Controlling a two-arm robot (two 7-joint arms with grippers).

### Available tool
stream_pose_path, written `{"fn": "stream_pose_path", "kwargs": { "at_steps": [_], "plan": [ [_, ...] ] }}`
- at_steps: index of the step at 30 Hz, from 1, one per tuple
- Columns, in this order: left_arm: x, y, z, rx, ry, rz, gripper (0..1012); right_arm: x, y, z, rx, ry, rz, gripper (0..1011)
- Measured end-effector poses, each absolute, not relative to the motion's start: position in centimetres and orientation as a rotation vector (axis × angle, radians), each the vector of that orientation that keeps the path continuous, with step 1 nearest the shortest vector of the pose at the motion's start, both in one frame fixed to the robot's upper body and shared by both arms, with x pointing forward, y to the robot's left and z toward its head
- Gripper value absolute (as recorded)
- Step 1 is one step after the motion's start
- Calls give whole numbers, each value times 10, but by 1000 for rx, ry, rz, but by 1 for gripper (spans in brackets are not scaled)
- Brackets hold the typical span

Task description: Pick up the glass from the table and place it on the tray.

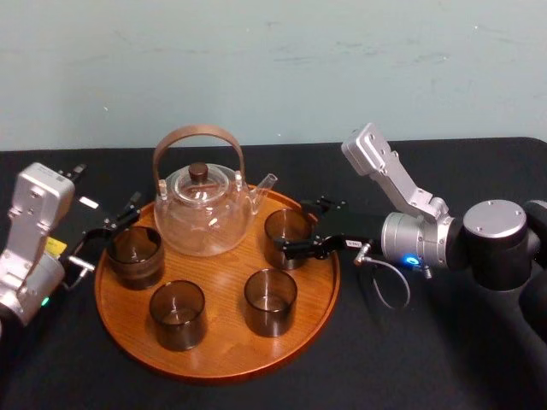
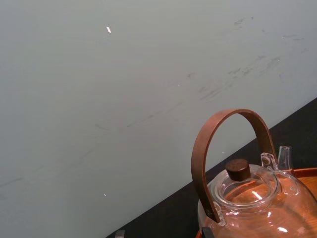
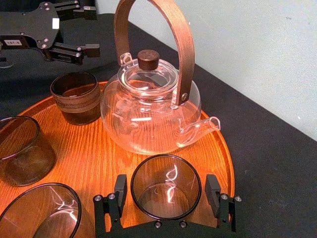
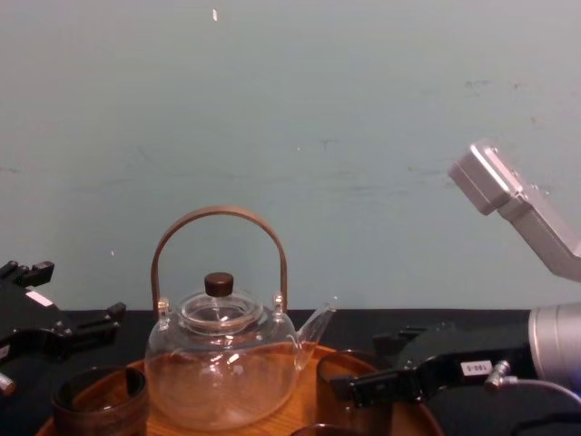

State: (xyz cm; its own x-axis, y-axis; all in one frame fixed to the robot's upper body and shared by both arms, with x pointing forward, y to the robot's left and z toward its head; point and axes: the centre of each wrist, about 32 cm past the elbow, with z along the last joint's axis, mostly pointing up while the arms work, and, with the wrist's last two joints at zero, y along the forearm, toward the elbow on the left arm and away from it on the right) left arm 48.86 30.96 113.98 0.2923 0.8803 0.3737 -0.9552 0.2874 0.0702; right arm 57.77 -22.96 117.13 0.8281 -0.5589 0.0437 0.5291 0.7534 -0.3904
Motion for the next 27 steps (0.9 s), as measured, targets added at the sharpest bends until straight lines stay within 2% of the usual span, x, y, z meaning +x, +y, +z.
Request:
{"fn": "stream_pose_path", "kwargs": {
  "at_steps": [10, 27],
  "plan": [
    [489, 310, 1140, 304, -285, 1248, 1001, 578, -230, 1171, -402, 78, -594, 1002],
    [489, 310, 1140, 304, -285, 1248, 1001, 545, -266, 1190, -338, 38, -590, 1002]
  ]
}}
